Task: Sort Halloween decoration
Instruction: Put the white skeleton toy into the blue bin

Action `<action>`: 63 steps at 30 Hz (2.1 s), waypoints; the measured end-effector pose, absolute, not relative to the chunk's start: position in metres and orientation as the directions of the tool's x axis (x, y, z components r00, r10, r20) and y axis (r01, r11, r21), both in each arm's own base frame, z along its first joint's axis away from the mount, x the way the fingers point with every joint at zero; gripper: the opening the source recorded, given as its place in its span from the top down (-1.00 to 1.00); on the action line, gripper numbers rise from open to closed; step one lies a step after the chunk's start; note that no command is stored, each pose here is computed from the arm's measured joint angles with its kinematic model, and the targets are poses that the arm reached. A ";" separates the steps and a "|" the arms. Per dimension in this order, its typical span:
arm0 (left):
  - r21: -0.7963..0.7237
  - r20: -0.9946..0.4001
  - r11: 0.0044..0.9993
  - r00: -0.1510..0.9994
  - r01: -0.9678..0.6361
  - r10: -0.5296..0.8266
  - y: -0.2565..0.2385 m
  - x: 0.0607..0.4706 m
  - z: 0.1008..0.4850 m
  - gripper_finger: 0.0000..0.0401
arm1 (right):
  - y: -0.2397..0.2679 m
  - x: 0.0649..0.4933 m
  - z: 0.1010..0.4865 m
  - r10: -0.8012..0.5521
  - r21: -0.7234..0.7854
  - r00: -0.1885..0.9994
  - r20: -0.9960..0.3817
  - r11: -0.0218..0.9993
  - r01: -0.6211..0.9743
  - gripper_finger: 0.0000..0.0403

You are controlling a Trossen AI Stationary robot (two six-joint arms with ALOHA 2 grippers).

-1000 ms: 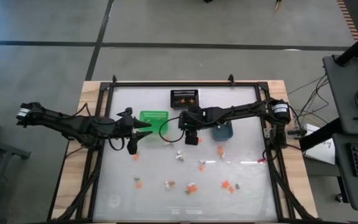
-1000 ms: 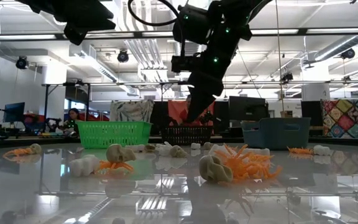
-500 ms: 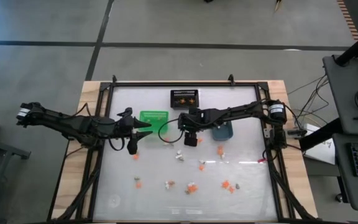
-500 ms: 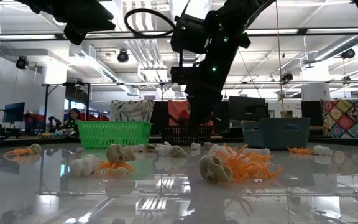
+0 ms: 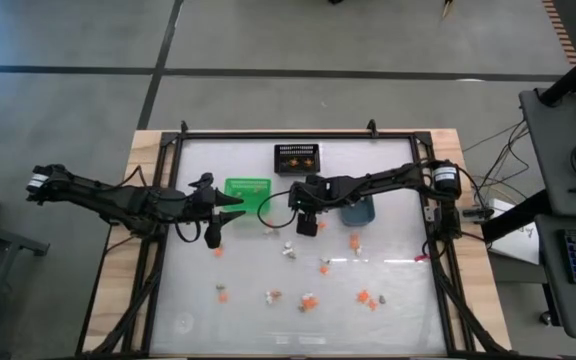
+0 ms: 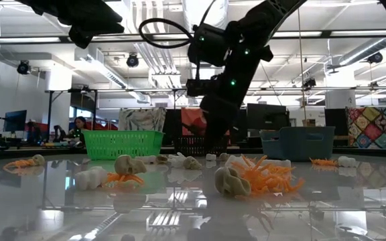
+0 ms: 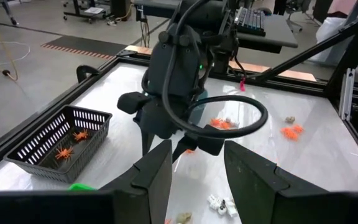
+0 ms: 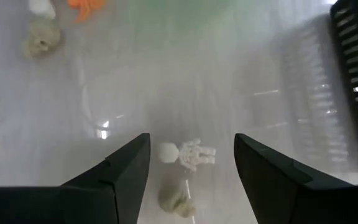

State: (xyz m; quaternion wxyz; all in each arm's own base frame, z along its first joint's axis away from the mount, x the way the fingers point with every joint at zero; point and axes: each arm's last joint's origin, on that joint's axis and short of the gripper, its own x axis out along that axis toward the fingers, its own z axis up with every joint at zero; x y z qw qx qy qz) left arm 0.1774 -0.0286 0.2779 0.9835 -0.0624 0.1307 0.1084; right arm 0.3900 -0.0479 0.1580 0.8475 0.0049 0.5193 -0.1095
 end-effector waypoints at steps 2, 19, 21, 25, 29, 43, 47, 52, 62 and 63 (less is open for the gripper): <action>-0.094 -0.271 0.969 0.942 -0.229 0.197 -0.029 0.177 0.278 0.35 | -0.050 0.389 0.158 -0.183 -0.102 0.434 -0.882 0.974 0.204 -0.11; -0.074 -0.262 0.959 0.933 -0.272 0.245 -0.031 0.192 0.235 0.35 | -0.051 0.383 0.143 -0.153 -0.061 0.448 -0.881 0.975 0.214 -0.11; -0.076 -0.256 0.959 0.935 -0.272 0.245 -0.031 0.193 0.232 0.35 | -0.051 0.383 0.143 -0.154 -0.060 0.451 -0.879 0.975 0.215 -0.11; -0.077 -0.253 0.960 0.936 -0.271 0.244 -0.031 0.195 0.231 0.35 | -0.051 0.383 0.143 -0.154 -0.061 0.451 -0.879 0.975 0.214 -0.11; -0.070 -0.252 0.961 0.937 -0.269 0.244 -0.031 0.195 0.231 0.35 | -0.051 0.384 0.145 -0.155 -0.070 0.456 -0.876 0.978 0.198 -0.11; -0.040 -0.274 0.963 0.930 -0.266 0.245 -0.032 0.198 0.226 0.35 | -0.052 0.388 0.180 -0.152 -0.006 0.441 -0.885 0.949 0.314 -0.11; -0.006 -0.283 0.966 0.927 -0.258 0.246 -0.034 0.205 0.221 0.35 | -0.051 0.386 0.188 -0.109 0.093 0.390 -0.914 0.880 0.466 -0.11; 0.047 -0.271 0.969 0.931 -0.241 0.245 -0.036 0.213 0.216 0.35 | -0.046 0.386 0.193 -0.007 0.234 0.375 -0.927 0.771 0.593 -0.11; 0.085 -0.247 0.969 0.938 -0.230 0.245 -0.035 0.211 0.221 0.35 | -0.039 0.385 0.192 0.016 0.263 0.354 -0.935 0.700 0.664 -0.11; 0.088 -0.244 0.969 0.939 -0.229 0.244 -0.035 0.210 0.222 0.35 | -0.038 0.385 0.192 0.017 0.265 0.354 -0.935 0.698 0.665 -0.11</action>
